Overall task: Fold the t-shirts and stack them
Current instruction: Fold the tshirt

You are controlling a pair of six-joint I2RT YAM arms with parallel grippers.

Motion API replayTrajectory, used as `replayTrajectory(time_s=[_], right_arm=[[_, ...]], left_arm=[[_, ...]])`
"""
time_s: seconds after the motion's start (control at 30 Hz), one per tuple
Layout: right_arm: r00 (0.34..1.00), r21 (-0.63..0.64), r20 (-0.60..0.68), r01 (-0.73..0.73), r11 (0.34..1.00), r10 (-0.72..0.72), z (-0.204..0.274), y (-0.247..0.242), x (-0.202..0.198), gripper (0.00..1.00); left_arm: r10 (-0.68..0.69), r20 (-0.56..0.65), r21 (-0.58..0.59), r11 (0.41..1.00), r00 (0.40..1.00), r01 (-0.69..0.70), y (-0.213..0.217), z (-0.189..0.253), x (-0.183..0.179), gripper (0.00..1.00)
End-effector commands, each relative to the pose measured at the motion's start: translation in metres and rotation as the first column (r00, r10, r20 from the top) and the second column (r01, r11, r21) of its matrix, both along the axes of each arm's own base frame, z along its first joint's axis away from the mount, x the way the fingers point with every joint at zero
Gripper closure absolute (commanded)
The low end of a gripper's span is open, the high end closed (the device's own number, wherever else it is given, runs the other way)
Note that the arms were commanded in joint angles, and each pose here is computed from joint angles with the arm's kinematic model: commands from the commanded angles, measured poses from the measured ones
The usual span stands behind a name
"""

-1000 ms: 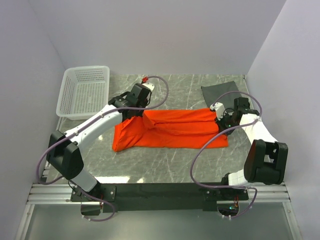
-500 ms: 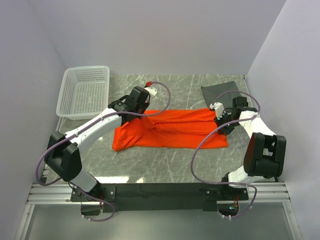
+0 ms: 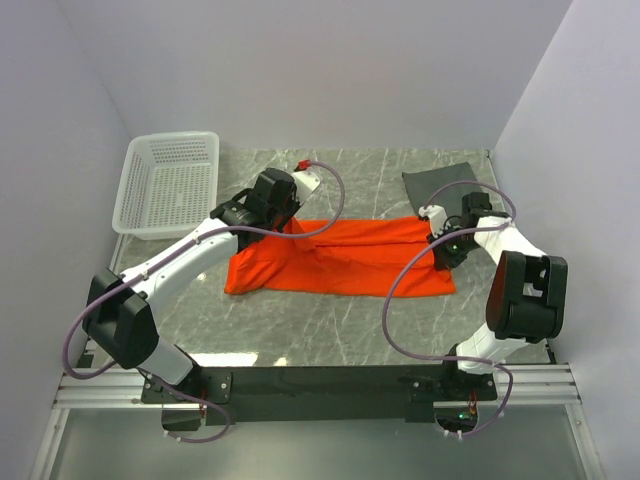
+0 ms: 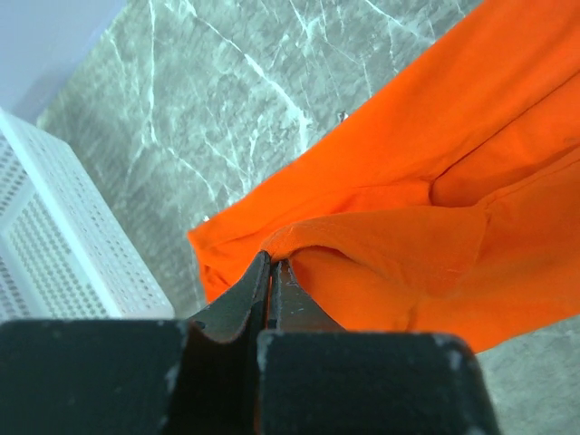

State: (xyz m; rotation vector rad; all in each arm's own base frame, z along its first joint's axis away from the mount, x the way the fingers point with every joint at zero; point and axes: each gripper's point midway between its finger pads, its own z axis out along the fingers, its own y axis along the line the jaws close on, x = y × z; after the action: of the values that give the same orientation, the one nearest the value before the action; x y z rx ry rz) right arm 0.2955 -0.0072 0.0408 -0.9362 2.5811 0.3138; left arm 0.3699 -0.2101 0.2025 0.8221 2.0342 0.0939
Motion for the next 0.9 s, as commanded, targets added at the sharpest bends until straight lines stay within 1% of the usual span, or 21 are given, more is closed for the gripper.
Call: replayTrajectory(time_s=[0.0,0.1,0.33,0.53,0.73,0.87], right_arm=[[0.998,-0.006,0.058,0.014,1.0,-0.013,0.01,-0.001,0.019,1.0],[0.998,-0.002,0.06,0.017,1.0,-0.017,0.011,-0.001,0.022,1.0],[0.998,-0.004,0.06,0.018,1.0,-0.017,0.011,-0.001,0.026,1.0],[0.999,-0.01,0.042,0.017,1.0,-0.016,0.007,0.0,0.028,1.0],[0.997,-0.023,0.066,0.04,0.999,-0.038,0.011,-0.004,0.036,0.95],[0.992,-0.038,0.098,0.082,0.996,-0.078,0.019,-0.008,0.043,0.91]], left_arm=[[-0.07,0.056,-0.002,0.998,0.996,0.07,-0.008,0.013,0.005,0.99],[-0.089,0.054,0.015,0.996,0.995,0.088,-0.01,0.007,0.006,0.99],[-0.082,0.056,0.048,0.996,0.995,0.08,-0.007,-0.002,0.012,0.99],[-0.077,0.07,0.04,0.996,0.995,0.074,-0.01,0.002,0.016,1.0],[-0.078,0.084,0.04,0.996,0.993,0.075,-0.009,0.005,0.016,0.99],[-0.081,0.089,0.041,0.996,0.993,0.077,-0.009,0.005,0.016,0.99]])
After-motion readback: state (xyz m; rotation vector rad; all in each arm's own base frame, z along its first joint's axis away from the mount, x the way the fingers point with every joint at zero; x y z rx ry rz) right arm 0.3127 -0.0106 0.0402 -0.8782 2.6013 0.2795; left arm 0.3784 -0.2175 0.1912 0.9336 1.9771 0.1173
